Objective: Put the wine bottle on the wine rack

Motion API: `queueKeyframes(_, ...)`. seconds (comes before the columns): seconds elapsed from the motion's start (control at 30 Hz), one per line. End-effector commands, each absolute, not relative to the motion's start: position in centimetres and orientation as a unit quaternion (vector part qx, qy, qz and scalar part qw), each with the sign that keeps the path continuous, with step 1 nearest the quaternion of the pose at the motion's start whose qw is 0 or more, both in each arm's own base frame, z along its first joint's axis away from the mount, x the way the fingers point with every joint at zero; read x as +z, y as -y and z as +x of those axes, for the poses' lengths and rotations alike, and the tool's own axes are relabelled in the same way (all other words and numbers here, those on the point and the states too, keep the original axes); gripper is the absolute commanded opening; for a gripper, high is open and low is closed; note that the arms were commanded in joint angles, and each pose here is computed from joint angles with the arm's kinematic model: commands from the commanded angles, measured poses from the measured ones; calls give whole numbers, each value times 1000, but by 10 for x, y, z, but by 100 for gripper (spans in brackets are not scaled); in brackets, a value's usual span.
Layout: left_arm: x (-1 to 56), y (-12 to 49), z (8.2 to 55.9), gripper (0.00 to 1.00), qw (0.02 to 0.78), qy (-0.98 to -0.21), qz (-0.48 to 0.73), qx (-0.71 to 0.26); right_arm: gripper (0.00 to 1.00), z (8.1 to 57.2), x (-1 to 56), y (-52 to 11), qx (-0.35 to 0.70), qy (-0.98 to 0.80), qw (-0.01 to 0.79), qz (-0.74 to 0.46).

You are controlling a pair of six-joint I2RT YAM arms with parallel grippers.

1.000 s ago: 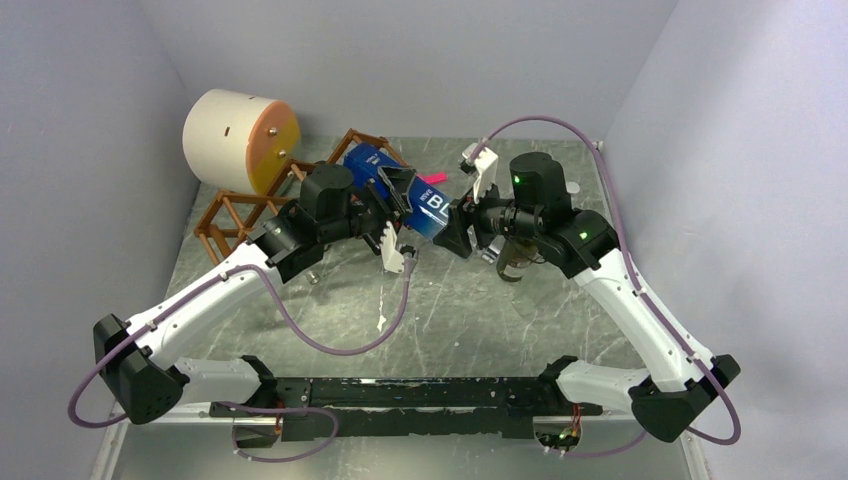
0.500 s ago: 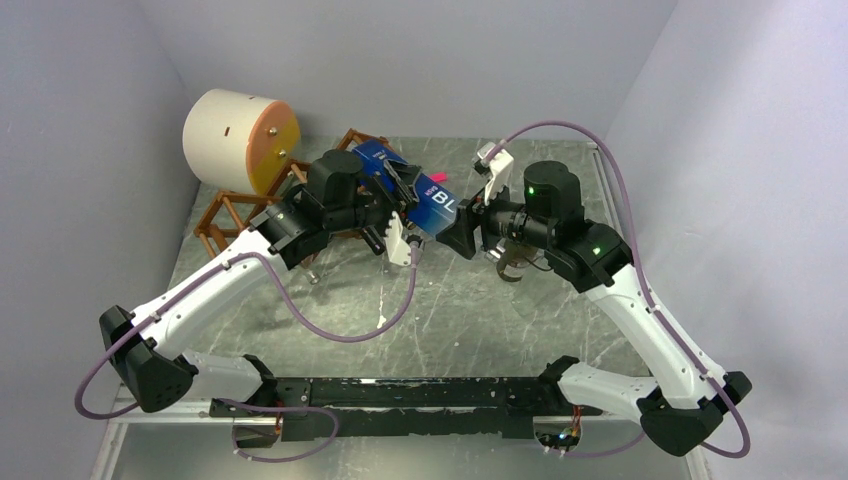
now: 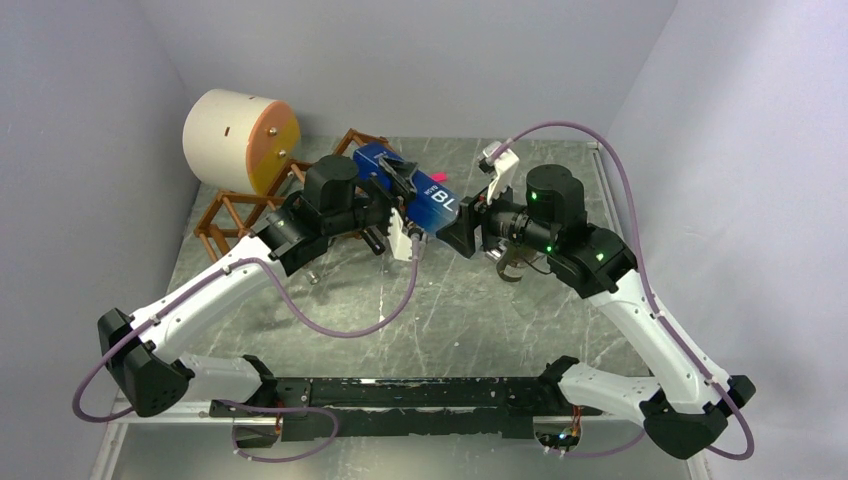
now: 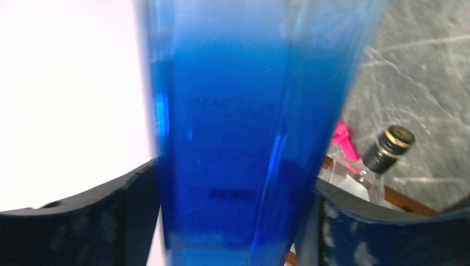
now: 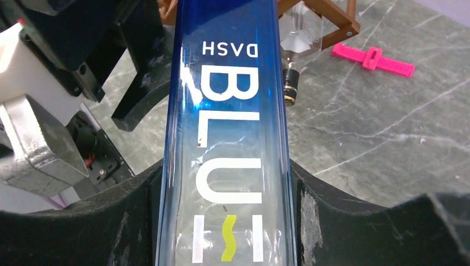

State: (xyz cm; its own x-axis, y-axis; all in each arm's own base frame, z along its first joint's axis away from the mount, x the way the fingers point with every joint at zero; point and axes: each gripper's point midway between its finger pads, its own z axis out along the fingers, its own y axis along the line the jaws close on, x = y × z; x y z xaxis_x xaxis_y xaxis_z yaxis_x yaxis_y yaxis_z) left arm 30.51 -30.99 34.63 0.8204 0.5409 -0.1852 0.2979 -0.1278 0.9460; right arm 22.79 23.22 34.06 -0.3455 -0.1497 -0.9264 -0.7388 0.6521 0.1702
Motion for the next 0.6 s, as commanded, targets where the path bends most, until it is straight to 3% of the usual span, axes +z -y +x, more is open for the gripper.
queueKeyframes(0.0, 418, 304, 302, 88, 709, -285, 637, 102, 0, 252, 391, -219, 279, -725, 587, -230)
queueKeyframes(0.2, 414, 303, 300, 97, 712, -302, 629, 82, 0, 258, 400, -207, 264, -726, 605, -192)
queueKeyframes(0.4, 420, 299, 288, 96, 717, -360, 597, 3, 0, 264, 405, -200, 258, -718, 626, -157)
queueKeyframes(0.57, 424, 281, 279, 93, 753, -420, 504, -57, 0, 265, 403, -203, 262, -715, 628, -159)
